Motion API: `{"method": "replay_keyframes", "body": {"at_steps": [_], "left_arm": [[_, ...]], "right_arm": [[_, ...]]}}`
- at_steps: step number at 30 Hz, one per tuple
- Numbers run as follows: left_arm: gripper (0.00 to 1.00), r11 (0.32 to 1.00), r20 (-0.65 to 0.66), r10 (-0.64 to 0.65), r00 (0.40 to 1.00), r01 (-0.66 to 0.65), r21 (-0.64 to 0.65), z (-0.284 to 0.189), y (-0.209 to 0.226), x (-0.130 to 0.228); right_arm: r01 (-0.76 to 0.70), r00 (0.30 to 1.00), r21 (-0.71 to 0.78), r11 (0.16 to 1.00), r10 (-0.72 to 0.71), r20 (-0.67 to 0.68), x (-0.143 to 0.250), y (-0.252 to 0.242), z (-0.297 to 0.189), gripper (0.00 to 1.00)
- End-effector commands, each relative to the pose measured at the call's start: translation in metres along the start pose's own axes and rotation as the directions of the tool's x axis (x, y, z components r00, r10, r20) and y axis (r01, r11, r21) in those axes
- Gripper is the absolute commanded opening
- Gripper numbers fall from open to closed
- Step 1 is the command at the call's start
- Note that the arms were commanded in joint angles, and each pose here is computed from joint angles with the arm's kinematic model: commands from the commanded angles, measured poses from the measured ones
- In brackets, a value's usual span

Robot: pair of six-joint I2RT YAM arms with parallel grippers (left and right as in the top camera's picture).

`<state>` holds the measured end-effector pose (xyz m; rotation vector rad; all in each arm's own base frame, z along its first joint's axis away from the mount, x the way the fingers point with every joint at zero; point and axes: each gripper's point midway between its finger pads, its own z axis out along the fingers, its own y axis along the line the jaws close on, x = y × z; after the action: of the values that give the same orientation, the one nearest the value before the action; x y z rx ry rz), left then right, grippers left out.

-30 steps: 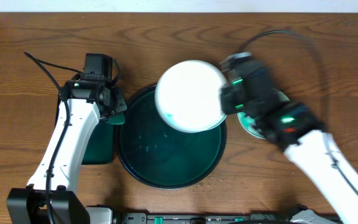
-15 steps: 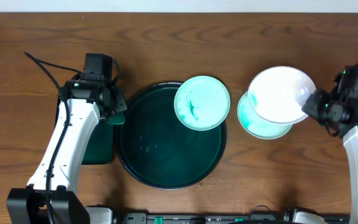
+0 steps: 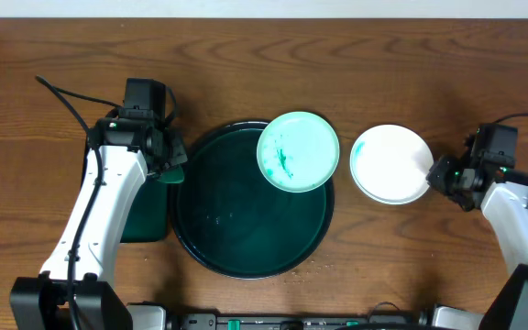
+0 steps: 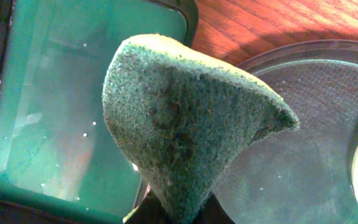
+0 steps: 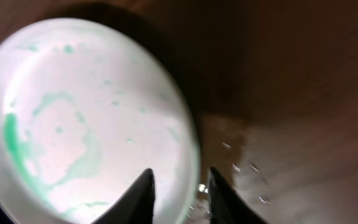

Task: Clean dirty plates on tray and stack at the side
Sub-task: 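Release the plate and move right gripper back to the last plate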

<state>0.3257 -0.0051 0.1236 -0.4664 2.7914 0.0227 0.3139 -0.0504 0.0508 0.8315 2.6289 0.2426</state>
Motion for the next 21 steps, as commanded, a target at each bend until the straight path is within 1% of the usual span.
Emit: {"method": "replay_keyframes", "body": {"at_steps": [1,5,7,10,12,16,18,21], "left_arm": [[0.07,1.0,0.014,-0.005,1.0,0.005,0.0,-0.003,0.0,-0.005],[0.07,1.0,0.014,-0.005,1.0,0.005,0.0,-0.003,0.0,-0.005],[0.07,1.0,0.014,-0.005,1.0,0.005,0.0,-0.003,0.0,-0.005],[0.07,1.0,0.014,-0.005,1.0,0.005,0.001,-0.003,0.0,-0.005],[0.07,1.0,0.014,-0.005,1.0,0.005,0.001,-0.003,0.0,-0.005],[0.07,1.0,0.014,-0.005,1.0,0.005,0.001,-0.003,0.0,-0.005],[0.07,1.0,0.014,-0.005,1.0,0.005,0.001,-0.003,0.0,-0.005],[0.07,1.0,0.013,-0.005,1.0,0.005,0.001,-0.003,0.0,-0.005]], "right_arm": [[0.066,0.998,-0.147,0.987,-0.069,-0.015,0.003,0.036,0.001,0.33],[0.197,0.98,-0.21,0.958,-0.193,0.039,-0.007,0.077,-0.013,0.41],[0.252,0.968,-0.225,0.941,-0.244,0.066,-0.013,0.101,-0.024,0.49],[0.36,0.933,-0.244,0.901,-0.354,0.069,-0.016,0.139,-0.035,0.52],[0.444,0.893,-0.253,0.859,-0.446,0.054,-0.015,0.162,-0.035,0.53],[0.591,0.785,-0.282,0.756,-0.619,-0.014,-0.004,0.2,-0.018,0.54],[0.621,0.744,-0.302,0.723,-0.665,-0.062,0.006,0.213,-0.002,0.52],[0.633,0.707,-0.325,0.703,-0.695,-0.127,0.023,0.22,0.023,0.5]]}}
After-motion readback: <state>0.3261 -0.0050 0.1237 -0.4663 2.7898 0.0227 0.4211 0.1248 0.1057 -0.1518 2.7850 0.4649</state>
